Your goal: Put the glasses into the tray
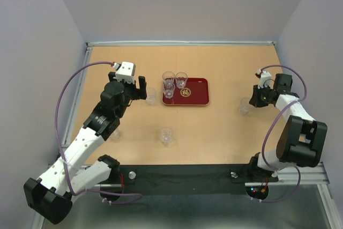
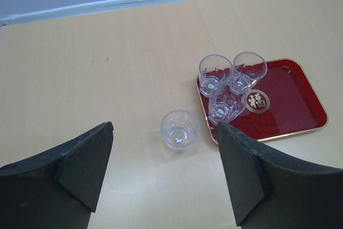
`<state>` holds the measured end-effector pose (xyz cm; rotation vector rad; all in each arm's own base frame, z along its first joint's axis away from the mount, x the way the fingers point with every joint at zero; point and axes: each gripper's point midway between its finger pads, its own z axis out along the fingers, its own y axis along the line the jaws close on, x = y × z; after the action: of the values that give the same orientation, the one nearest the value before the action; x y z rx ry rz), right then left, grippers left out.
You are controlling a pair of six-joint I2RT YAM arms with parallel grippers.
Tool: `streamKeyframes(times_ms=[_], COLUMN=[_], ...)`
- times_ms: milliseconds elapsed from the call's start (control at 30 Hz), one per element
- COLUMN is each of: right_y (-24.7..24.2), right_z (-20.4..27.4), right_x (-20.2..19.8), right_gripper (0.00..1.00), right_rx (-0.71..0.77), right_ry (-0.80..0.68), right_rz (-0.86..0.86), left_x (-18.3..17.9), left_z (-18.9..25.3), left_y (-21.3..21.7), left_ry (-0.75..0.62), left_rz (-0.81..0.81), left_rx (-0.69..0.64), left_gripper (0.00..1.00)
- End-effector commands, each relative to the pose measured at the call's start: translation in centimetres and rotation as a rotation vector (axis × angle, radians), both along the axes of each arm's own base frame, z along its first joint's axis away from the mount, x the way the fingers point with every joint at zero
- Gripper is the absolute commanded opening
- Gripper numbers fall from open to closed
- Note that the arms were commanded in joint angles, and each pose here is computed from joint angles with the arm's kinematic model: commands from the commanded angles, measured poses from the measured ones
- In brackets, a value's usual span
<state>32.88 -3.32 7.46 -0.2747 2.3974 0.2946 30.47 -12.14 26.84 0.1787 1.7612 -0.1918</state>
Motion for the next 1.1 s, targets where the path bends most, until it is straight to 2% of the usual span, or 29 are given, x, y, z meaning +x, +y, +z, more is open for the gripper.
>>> streamKeyframes(times_ms=[0,533,900,1067], right_y=[0.5,6.8,15.3,18.9], right_z=[3.2,10.2,10.5,8.5], right_x=[1.5,5.6,10.6,12.4], right_gripper=[0.0,0.0,0.01,0.01], right_rx=[0.024,0.153,0.085,0.044], right_ry=[-0.1,-0.25,-0.241,-0.207], right_rz=[0.044,0.23,0.345,0.398], left_x=[-0.2,-0.4,-0.3,-0.2], left_z=[1.4,1.6,1.6,1.4], left_y=[0.1,0.8,1.4,1.6], left_ry=[-0.049,-0.063,-0.07,-0.066], left_rz=[-0.007,0.024,0.053,0.064], left_rx=[-0.027,-0.024,-0.013,-0.007], left_gripper=[0.89,0.89,0.89,0.89])
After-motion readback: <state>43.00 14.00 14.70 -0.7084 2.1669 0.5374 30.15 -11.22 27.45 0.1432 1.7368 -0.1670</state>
